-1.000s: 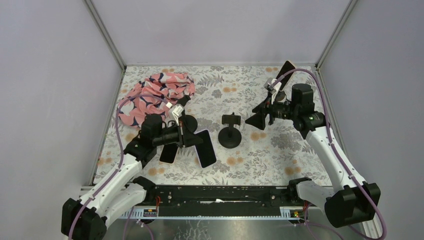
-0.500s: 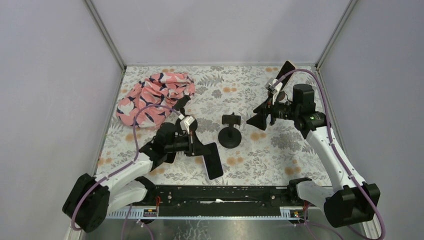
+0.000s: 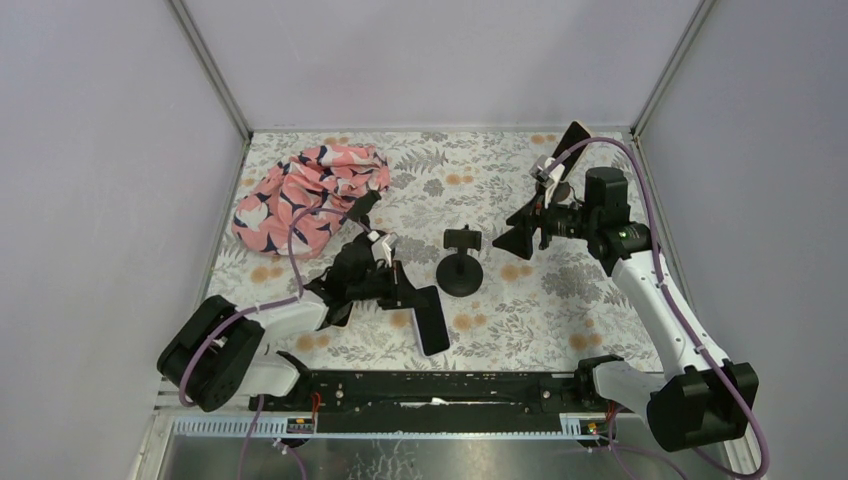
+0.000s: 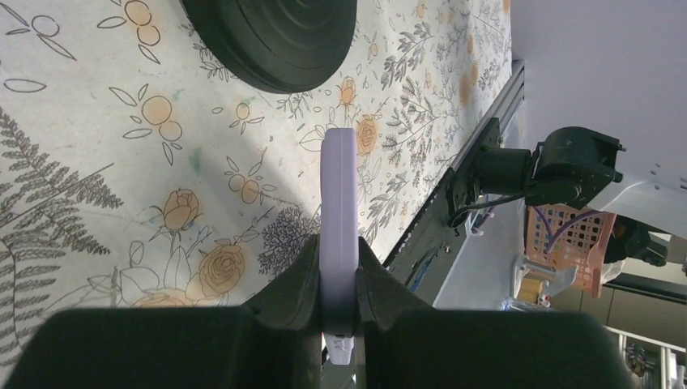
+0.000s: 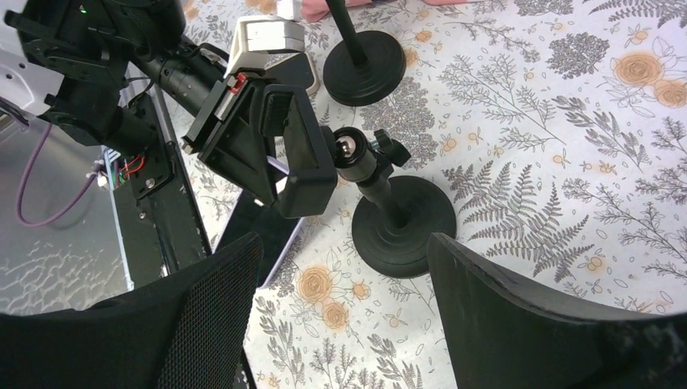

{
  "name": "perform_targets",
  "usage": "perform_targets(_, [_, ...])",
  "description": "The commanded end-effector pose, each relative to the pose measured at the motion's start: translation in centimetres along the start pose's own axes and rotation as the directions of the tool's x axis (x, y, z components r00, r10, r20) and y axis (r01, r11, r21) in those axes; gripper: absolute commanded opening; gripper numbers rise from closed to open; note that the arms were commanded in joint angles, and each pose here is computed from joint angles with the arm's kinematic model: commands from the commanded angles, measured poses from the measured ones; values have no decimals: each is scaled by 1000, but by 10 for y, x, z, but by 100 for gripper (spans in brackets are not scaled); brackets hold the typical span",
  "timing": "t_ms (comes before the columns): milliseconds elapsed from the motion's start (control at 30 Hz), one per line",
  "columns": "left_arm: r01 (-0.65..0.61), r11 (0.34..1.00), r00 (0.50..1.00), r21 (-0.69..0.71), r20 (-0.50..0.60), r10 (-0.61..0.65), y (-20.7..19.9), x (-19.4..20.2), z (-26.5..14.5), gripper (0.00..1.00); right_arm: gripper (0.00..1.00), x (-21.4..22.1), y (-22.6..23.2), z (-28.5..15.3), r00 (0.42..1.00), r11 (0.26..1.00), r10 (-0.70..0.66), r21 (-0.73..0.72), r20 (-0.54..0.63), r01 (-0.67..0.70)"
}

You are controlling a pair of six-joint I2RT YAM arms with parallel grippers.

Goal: Place the phone on the phone stand
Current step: Place the phone at the center of the board, then adjust the phone stand at the center of the board.

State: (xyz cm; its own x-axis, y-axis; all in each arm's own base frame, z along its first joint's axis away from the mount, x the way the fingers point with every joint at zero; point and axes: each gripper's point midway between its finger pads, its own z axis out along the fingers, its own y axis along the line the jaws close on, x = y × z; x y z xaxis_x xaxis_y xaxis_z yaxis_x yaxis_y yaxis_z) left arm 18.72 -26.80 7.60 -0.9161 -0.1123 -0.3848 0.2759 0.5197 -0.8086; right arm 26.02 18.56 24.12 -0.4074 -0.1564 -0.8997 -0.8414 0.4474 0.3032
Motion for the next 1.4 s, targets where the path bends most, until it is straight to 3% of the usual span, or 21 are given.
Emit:
perform_targets(0, [-53, 998, 996, 34, 76, 50, -10, -25, 12, 10, 83, -1, 1, 2, 1000, 999, -3, -33, 15, 4])
perform_targets(233, [-7, 988, 994, -155, 106, 23, 32, -29, 10, 41, 83, 3, -2, 3, 1000, 999, 10, -43, 3, -10])
perform_targets(400, [-31, 955, 984, -295, 157, 81, 50, -39, -5, 46, 83, 4, 1, 3, 1000, 998, 11, -66, -4, -11])
perform_targets(533, [-58, 886, 949, -460, 250, 192, 57, -63, -41, 60, 86, 1, 0, 1, 1000, 999, -13, -50, -6, 12])
perform_targets(667, [-106, 858, 906, -502, 307, 291, 36, -81, -74, 63, 89, -5, -4, -2, 999, 999, -37, 1, -27, 37])
perform_targets(833, [-208, 941, 861, -268, 406, 306, -56, -98, -87, 65, 90, -15, 3, -3, 991, 995, -33, 91, -134, 45])
perform_targets(1000, [-178, 959, 841, -221, 472, 264, -114, -120, -77, 65, 88, -31, 11, 4, 989, 969, 43, 246, -144, -6])
perform_targets(1033, [-162, 957, 846, -240, 466, 260, -118, -121, -68, 64, 86, -31, 11, 5, 987, 961, 63, 276, -146, -20])
perform_targets(1100, [-134, 953, 846, -271, 470, 253, -126, -123, -56, 63, 98, -27, 12, 9, 982, 953, 100, 299, -159, -49])
perform_targets(1133, [-122, 951, 846, -283, 472, 249, -129, -122, -48, 61, 99, -24, 14, 11, 979, 953, 118, 296, -167, -65])
perform_targets(1367, [-91, 926, 835, -366, 479, 271, -145, -122, -24, 54, 100, -14, 16, 15, 974, 953, 117, 297, -195, -55])
